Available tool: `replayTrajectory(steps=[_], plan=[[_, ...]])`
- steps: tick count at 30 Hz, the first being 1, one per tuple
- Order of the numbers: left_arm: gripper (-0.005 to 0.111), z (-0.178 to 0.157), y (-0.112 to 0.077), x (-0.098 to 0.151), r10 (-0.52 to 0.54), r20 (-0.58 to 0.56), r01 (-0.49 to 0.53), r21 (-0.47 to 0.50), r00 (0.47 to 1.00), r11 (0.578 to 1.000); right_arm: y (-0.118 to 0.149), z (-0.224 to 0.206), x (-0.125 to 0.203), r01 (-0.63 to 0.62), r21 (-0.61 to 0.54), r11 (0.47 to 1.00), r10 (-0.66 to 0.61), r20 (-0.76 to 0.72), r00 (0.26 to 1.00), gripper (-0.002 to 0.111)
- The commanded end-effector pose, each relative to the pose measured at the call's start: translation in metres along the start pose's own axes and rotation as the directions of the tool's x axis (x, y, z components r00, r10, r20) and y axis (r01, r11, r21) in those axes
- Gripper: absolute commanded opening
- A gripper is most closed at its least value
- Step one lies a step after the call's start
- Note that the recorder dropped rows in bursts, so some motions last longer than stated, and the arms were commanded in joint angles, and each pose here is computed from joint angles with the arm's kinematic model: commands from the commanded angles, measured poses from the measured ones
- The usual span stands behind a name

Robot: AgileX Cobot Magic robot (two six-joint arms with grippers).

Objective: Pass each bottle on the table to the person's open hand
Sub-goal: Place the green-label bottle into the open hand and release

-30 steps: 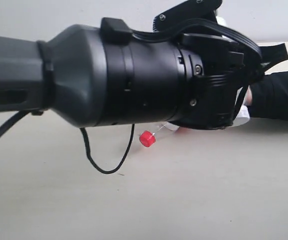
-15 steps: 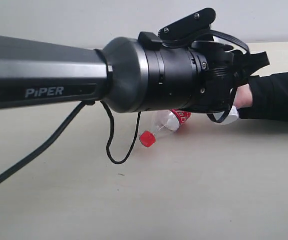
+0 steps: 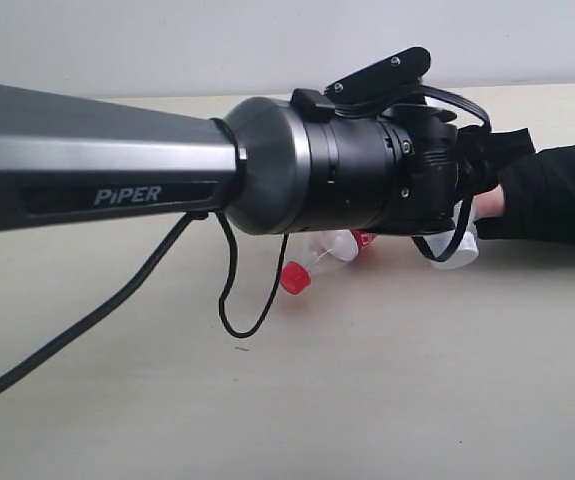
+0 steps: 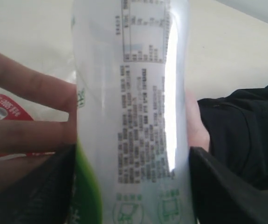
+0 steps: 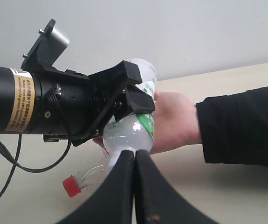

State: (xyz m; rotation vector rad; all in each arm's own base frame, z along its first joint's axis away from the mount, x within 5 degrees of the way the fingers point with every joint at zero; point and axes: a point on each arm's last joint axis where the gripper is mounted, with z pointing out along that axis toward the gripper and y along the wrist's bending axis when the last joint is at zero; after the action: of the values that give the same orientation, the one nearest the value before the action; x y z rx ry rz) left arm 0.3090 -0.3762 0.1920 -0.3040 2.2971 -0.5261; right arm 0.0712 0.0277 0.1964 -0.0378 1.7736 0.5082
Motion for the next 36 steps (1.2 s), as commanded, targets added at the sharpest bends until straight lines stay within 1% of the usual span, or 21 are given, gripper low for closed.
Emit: replayTrajectory(steps=[1, 3, 12, 30, 31, 32, 33, 34, 36], plan=[[0.017, 0.0, 0.002, -0.004, -0.006, -0.02, 0.006, -0.007, 1.0, 1.0, -0.001, 0.0, 0.001, 0.002, 0.003, 1.0, -0.002, 0.002, 1.0, 0.0], [0.019, 0.004, 0.003, -0.003, 0.001, -0.03, -0.001, -0.008, 1.0, 1.0, -0.001, 0.0, 0.001, 0.002, 0.003, 1.0, -0.002, 0.002, 1.0, 0.0], [0.019, 0.013, 0.007, 0.004, 0.007, -0.044, -0.008, -0.022, 0.999, 1.0, -0.001, 0.0, 0.001, 0.002, 0.003, 1.0, -0.002, 0.002, 1.0, 0.0], [0.02, 0.014, 0.006, 0.002, 0.006, -0.051, -0.006, 0.009, 0.999, 1.0, -0.001, 0.0, 0.001, 0.002, 0.003, 1.0, -0.002, 0.002, 1.0, 0.0], [0.024, 0.014, 0.006, 0.002, 0.006, -0.051, -0.006, 0.009, 0.999, 1.0, -0.001, 0.0, 0.001, 0.002, 0.003, 1.0, -0.002, 0.002, 1.0, 0.0], [0.036, 0.014, 0.006, 0.003, 0.02, -0.052, -0.019, 0.015, 0.998, 1.0, -0.001, 0.0, 0.001, 0.002, 0.003, 1.0, -0.002, 0.002, 1.0, 0.0], [0.044, 0.014, 0.005, 0.003, 0.027, -0.053, -0.026, 0.019, 0.998, 0.999, -0.001, 0.0, 0.001, 0.002, 0.003, 1.0, -0.002, 0.002, 1.0, 0.0], [0.06, 0.014, 0.005, 0.003, 0.027, -0.053, -0.026, 0.021, 0.998, 0.999, -0.001, 0.0, 0.001, 0.002, 0.003, 1.0, -0.002, 0.002, 1.0, 0.0], [0.065, 0.014, 0.005, 0.003, 0.031, -0.053, -0.03, 0.024, 0.998, 0.999, -0.001, 0.0, 0.001, 0.004, 0.003, 1.0, -0.004, 0.002, 1.0, 0.0]])
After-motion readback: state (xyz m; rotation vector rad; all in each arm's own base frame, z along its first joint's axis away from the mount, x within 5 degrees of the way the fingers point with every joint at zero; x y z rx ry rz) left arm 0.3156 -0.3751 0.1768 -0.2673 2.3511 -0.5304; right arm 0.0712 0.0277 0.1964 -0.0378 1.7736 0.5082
